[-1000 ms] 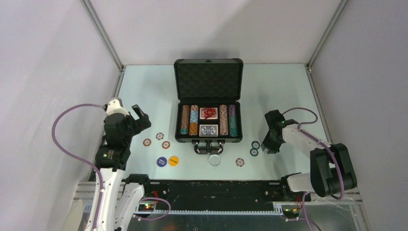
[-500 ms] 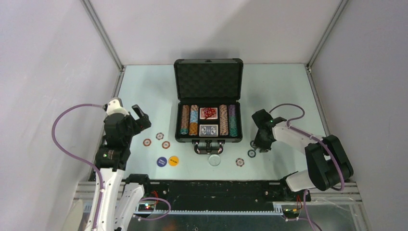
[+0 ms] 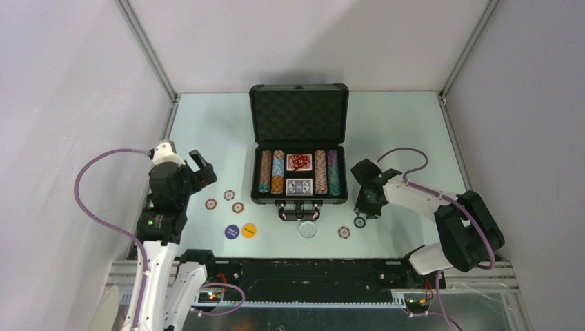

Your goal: Pack up texas hold em set

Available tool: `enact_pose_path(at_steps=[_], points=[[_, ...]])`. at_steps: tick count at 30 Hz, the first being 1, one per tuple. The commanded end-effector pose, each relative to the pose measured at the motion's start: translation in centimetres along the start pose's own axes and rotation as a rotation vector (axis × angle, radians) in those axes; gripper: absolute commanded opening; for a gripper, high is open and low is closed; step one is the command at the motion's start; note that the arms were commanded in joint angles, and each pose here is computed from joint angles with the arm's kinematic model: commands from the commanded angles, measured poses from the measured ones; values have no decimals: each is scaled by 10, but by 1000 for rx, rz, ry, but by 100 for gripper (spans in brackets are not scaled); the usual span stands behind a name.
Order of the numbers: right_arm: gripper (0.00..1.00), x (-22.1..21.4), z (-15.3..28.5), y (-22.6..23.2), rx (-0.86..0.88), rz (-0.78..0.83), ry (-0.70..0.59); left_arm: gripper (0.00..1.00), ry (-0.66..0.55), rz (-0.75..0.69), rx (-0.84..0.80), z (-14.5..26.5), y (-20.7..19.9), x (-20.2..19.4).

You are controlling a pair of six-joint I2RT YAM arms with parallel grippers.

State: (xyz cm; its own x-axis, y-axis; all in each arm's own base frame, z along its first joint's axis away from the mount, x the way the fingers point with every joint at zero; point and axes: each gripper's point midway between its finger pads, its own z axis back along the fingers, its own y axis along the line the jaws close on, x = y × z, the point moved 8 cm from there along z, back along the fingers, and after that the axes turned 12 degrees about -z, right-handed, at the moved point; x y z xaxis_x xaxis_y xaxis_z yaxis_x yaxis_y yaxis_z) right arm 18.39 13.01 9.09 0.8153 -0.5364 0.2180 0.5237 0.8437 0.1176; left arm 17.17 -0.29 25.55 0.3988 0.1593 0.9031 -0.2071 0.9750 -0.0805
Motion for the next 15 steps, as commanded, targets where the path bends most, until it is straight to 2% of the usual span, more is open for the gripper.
enact_pose_path(at_steps=[1,5,15], points=[[45,5,9,-6,16,-28,-81,98,-18,-14,6,-2,1,4],[57,14,28,0,68,-15,-128,98,-18,-14,5,-2,1,4],[61,-13,23,3,-1,73,-60,98,-21,-14,7,-1,2,3]])
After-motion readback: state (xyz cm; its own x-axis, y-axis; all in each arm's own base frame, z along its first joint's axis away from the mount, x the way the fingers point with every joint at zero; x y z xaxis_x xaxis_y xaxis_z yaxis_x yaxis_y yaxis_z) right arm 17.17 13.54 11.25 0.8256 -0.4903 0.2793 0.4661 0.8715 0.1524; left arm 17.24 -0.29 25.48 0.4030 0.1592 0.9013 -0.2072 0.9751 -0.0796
